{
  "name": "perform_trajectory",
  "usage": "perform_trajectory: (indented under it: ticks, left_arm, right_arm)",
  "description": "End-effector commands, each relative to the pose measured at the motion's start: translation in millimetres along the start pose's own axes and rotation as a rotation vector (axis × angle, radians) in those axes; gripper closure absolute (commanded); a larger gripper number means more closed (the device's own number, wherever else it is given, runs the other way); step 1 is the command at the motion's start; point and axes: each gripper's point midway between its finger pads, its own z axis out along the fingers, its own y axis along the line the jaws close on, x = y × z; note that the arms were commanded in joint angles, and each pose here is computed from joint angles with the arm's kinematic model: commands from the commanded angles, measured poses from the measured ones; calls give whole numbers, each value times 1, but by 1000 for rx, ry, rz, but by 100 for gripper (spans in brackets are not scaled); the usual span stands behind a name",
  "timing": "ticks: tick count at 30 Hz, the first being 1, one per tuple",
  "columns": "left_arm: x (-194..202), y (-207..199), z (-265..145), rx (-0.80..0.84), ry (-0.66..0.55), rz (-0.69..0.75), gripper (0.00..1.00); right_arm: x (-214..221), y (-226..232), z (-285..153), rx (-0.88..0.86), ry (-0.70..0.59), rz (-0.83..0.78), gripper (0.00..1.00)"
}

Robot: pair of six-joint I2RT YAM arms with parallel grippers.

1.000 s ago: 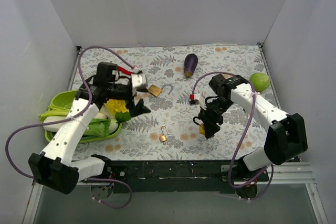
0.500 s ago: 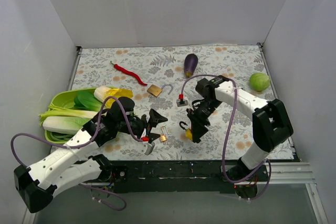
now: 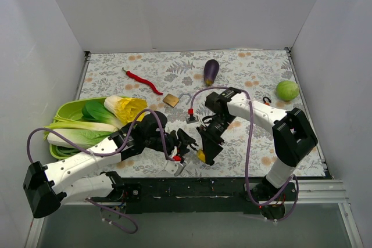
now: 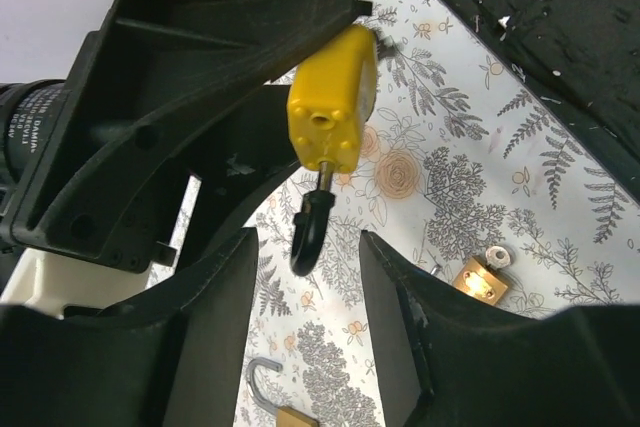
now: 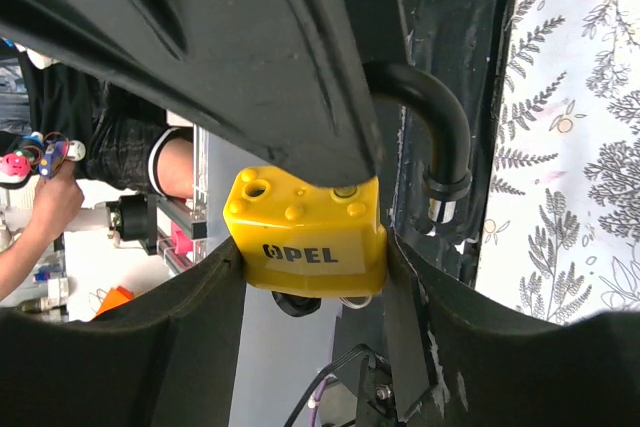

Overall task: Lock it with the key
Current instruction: Lock the lock.

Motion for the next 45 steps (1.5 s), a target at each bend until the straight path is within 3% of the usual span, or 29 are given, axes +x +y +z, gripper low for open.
perform_trajectory:
  ticks: [1,15,23,24,25,27,28,29,37,45]
  left_arm:
    - [-3,9,-2,-30,8,64,57]
    - [2,-3,1,40,18,33,72]
    - [-1,-1,-3,21,19,11,100]
    - [-2,-3,-3,16,18,-16,100]
    - [-4,0,-6,3,15,-22,100]
    - [-8,1,-9,-2,10,-48,100]
    - [-9,0,-9,2,10,-72,100]
    - [-9,-2,-11,11,14,-97,100]
    - [-18,31,-19,-91,22,-342,100]
    - [-28,89,-41,-194,-76,-824,100]
  right_arm:
    - [-16,20,3,-61,-32,-12,99]
    - [-20,27,9,-61,0,-32,99]
    - [-22,25,7,-36,11,-52,99]
    - [-22,23,6,-23,19,-51,93]
    - [-21,21,5,-8,27,-51,73]
    - [-19,12,-1,39,36,-45,50]
    - [-20,9,-6,60,32,-49,23]
    - [-21,1,-16,96,13,-47,8]
    - [-55,-24,-115,365,-242,-147,4]
    - [-74,1,-162,664,-455,-395,2]
